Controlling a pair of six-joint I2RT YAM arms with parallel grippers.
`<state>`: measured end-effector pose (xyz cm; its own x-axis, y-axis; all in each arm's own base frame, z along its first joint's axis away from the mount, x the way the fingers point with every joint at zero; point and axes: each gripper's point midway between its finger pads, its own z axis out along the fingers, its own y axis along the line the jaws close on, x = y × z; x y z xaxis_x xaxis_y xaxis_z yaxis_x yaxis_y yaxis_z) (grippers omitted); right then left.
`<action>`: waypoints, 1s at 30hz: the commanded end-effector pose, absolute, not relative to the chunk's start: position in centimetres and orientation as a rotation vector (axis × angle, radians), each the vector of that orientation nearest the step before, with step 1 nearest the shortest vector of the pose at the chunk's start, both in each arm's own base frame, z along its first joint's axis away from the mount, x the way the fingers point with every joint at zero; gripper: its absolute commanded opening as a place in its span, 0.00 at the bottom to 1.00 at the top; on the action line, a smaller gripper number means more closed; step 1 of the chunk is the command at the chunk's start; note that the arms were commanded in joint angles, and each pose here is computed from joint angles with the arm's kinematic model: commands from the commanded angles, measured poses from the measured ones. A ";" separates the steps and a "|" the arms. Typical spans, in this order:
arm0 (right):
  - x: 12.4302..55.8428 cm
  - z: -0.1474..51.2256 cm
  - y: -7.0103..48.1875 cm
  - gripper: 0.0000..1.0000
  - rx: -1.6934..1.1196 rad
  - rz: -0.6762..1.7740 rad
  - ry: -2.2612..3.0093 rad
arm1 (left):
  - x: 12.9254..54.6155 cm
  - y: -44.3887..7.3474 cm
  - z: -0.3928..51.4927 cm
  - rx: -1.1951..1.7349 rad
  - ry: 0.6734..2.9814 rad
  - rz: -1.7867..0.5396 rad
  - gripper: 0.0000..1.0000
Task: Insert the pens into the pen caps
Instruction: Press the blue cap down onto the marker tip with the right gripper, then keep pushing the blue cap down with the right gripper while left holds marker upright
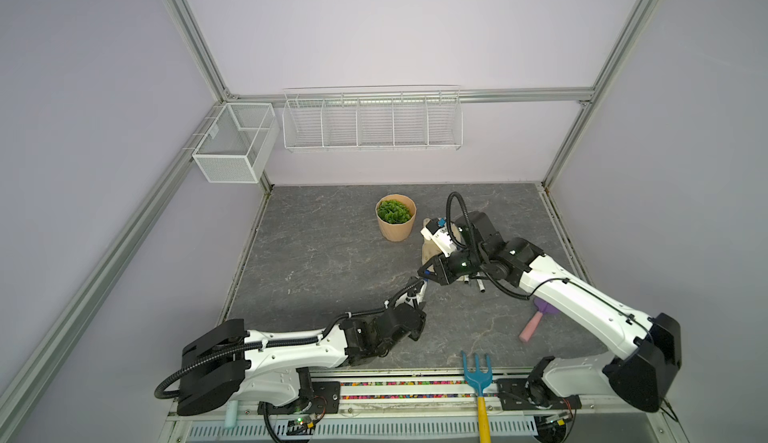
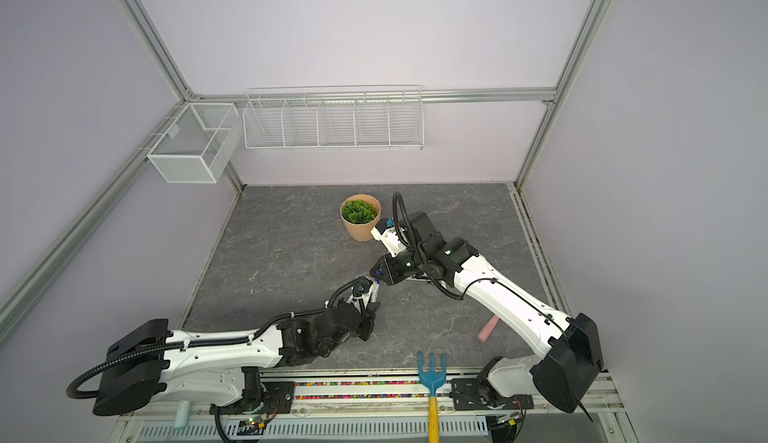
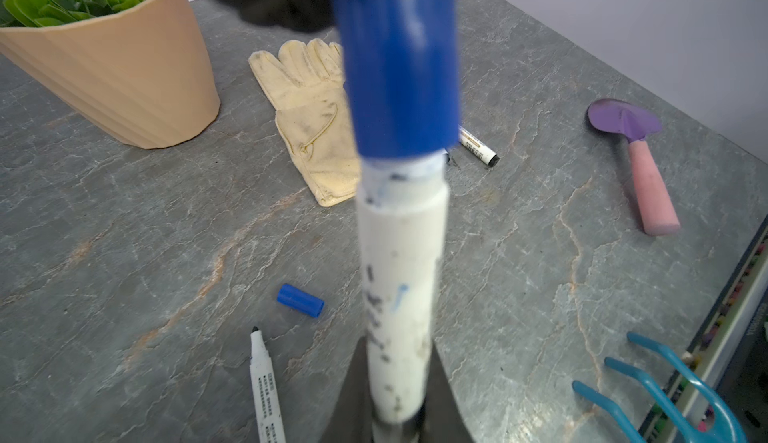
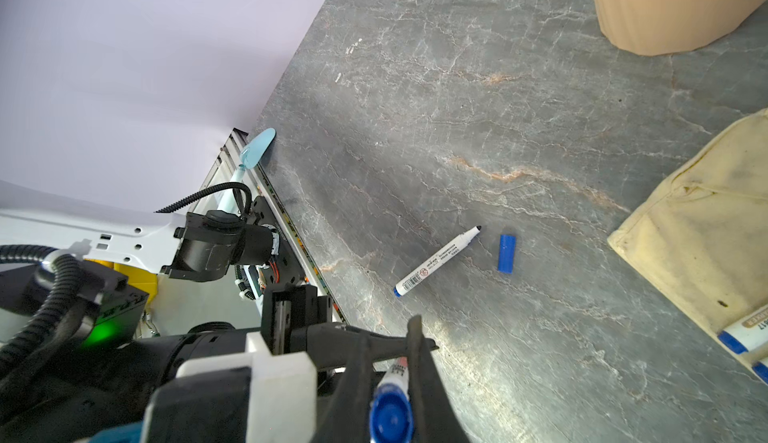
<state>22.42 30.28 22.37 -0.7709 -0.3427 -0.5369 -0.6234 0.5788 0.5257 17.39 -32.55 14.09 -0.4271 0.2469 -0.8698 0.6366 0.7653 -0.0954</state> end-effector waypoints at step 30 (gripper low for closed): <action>17.5 17.0 27.2 0.11 -0.858 0.985 2.815 | 18.5 -34.6 21.2 0.558 1.843 -0.635 0.00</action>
